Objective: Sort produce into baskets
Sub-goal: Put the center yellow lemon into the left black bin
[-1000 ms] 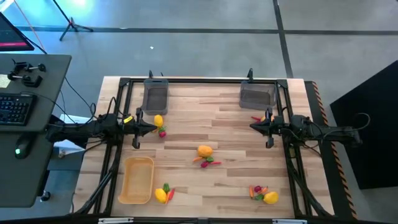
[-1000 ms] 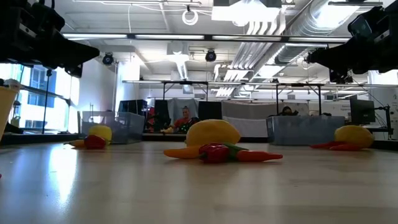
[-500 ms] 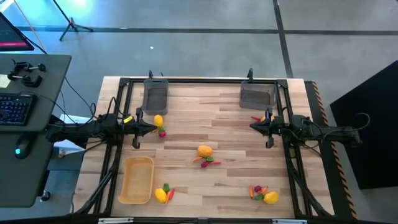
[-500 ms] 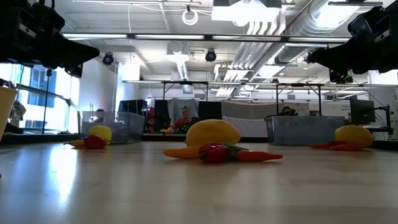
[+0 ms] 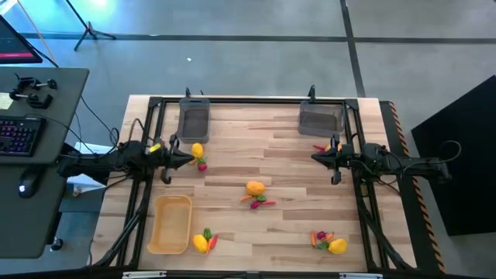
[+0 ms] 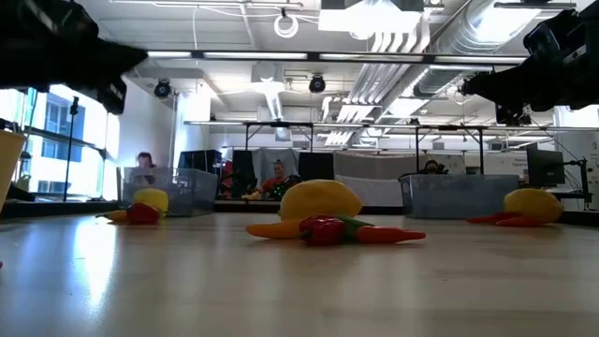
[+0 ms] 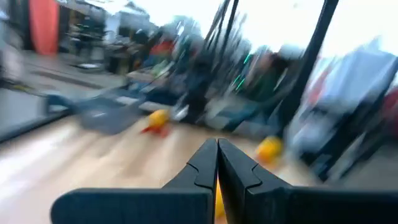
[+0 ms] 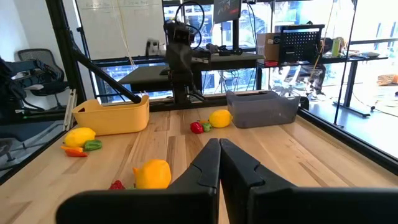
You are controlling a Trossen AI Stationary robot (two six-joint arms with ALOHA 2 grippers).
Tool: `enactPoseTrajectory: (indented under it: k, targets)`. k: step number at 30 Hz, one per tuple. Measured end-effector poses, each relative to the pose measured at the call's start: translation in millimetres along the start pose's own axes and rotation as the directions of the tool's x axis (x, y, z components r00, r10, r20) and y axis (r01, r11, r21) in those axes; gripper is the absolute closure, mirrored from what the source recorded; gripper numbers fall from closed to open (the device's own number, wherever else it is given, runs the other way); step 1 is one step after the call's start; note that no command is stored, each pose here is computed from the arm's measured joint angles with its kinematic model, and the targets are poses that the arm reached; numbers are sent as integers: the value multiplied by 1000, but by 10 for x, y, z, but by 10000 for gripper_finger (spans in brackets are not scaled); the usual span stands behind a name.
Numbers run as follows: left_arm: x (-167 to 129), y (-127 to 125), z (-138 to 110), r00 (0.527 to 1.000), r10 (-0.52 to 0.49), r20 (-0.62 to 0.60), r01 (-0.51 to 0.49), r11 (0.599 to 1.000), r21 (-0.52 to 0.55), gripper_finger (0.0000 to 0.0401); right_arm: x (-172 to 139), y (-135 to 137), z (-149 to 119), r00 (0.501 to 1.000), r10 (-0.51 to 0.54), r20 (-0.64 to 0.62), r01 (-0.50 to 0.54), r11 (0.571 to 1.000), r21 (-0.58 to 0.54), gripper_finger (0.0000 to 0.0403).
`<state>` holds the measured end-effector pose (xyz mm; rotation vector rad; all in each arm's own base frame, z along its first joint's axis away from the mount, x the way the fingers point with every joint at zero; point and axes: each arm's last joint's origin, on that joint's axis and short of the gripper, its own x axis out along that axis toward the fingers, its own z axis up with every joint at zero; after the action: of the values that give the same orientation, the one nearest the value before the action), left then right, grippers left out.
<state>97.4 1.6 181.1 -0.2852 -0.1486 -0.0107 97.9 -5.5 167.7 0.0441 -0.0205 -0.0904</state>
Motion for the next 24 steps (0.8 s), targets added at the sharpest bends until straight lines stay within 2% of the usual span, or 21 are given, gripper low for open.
enactPoseTrajectory:
  k: [2, 3, 5, 7, 11, 15, 18, 21, 24]
  targets:
    - [-10, -46, 126, 990, -66, 125, 85, 985, -151, 401, 0, 0, 0, 1000, 0, 0, 0, 1000, 0, 402]
    - [-20, -63, 195, 978, -72, 198, 109, 978, -179, 401, 0, 0, -1, 1000, 0, 0, 0, 1000, 0, 402]
    - [-17, -69, 292, 954, -25, 299, 90, 974, -207, 400, 0, 0, 0, 1000, 0, 0, 0, 1000, 0, 402]
    - [30, -67, 350, 958, 42, 282, 26, 972, -234, 392, 0, 0, 0, 1000, 0, 0, 0, 1000, 0, 402]
    - [264, -101, 459, 993, 93, 78, -79, 983, -165, 352, 0, 0, -2, 1000, 0, -1, 0, 1000, 0, 402]
    - [670, -143, 544, 985, 95, -146, -104, 993, -57, 289, 0, 0, -1, 1000, 0, -1, 0, 1000, 0, 402]
    - [1074, -150, 538, 955, 95, -282, -109, 994, -33, 237, 0, 0, -1, 1000, 0, -1, 0, 1000, 0, 402]
    - [1515, -199, 493, 916, 37, -399, -70, 995, -69, 191, 0, 0, -1, 1000, 0, -1, 0, 1000, 0, 402]
    - [1911, -313, 442, 848, -20, -530, -24, 997, -76, 161, 0, 0, -1, 1000, 0, -1, 0, 1000, 0, 402]
